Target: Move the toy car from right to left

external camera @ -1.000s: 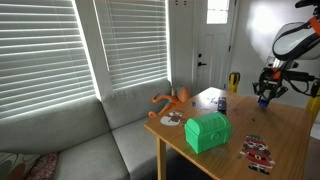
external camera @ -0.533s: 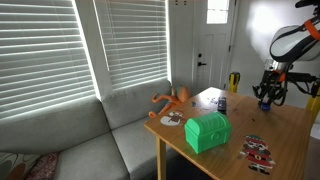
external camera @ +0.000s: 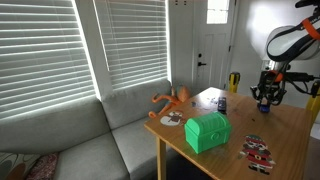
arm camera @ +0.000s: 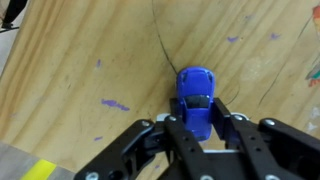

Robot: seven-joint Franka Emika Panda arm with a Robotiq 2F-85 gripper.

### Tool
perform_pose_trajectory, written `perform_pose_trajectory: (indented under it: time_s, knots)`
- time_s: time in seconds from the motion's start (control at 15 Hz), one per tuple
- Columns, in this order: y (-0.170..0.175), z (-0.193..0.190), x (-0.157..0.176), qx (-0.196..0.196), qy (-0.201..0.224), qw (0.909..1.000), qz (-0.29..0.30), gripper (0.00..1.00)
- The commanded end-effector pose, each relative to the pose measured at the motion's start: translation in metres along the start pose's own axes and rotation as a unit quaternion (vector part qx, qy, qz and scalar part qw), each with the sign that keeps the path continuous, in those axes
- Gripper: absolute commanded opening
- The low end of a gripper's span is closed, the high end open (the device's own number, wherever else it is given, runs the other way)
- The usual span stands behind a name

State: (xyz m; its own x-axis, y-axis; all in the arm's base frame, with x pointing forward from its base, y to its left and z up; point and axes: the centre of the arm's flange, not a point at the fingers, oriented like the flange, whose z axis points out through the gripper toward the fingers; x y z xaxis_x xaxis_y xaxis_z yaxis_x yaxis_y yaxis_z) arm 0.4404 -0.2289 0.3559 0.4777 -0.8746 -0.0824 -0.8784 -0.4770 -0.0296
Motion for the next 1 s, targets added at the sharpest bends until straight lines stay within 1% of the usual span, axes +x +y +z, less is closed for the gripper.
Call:
perform_pose_trajectory:
  time_s: [0.0,0.27,0.33,0.67,0.93]
  knots:
    - [-0.003,0.000,-0.002,-0.002,0.001,1.0000,0.004,0.35]
    - [-0.006,0.001,-0.004,-0.003,0.001,1.0000,0.007,0.35]
    - [-0.006,0.001,-0.004,-0.003,0.001,1.0000,0.008,0.10]
    - [-0.022,0.010,-0.021,-0.004,0.000,0.9999,0.010,0.10]
    - [-0.037,0.016,-0.037,-0.006,0.000,0.9993,0.037,0.10]
